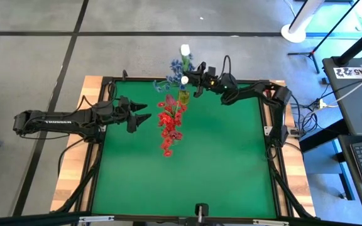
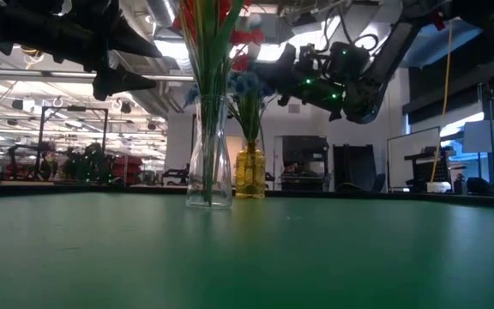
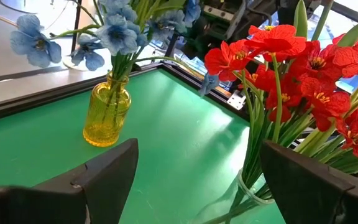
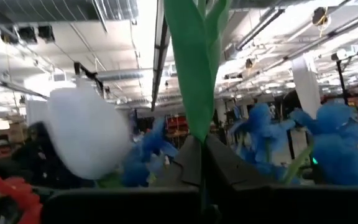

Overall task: Sort flowers into vase by color
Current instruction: Put the white blue flower into the yellow vase

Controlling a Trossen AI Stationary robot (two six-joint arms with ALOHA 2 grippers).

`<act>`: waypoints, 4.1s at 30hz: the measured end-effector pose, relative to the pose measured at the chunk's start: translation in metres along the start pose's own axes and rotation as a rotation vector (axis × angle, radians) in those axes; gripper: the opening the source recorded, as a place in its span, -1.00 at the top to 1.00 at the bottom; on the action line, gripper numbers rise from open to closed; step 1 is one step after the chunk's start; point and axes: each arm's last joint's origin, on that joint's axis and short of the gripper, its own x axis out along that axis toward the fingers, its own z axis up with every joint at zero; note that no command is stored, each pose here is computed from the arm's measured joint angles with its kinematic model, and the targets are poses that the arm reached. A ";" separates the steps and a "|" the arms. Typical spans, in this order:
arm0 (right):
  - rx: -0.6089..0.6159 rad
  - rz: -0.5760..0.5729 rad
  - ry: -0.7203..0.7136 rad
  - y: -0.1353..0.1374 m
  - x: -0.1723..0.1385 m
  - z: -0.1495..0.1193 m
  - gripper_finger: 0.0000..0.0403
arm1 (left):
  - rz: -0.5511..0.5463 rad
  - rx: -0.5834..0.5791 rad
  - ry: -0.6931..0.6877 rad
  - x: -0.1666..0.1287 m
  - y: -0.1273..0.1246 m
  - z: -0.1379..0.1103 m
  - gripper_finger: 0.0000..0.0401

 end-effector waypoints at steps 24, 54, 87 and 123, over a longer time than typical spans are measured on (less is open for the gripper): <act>-0.020 0.062 -0.078 -0.006 0.009 0.019 1.00 | 0.011 0.001 0.012 0.000 0.001 -0.001 -0.64; 0.016 0.073 0.324 -0.010 0.006 -0.018 0.92 | 0.017 0.004 0.010 0.000 0.001 -0.001 -0.64; -0.063 -0.002 0.615 0.006 -0.003 0.039 0.19 | 0.017 -0.005 0.010 0.000 0.001 -0.001 -0.64; -0.119 -0.123 0.689 0.030 -0.020 0.102 -0.41 | 0.017 -0.006 0.009 0.000 0.001 -0.001 -0.65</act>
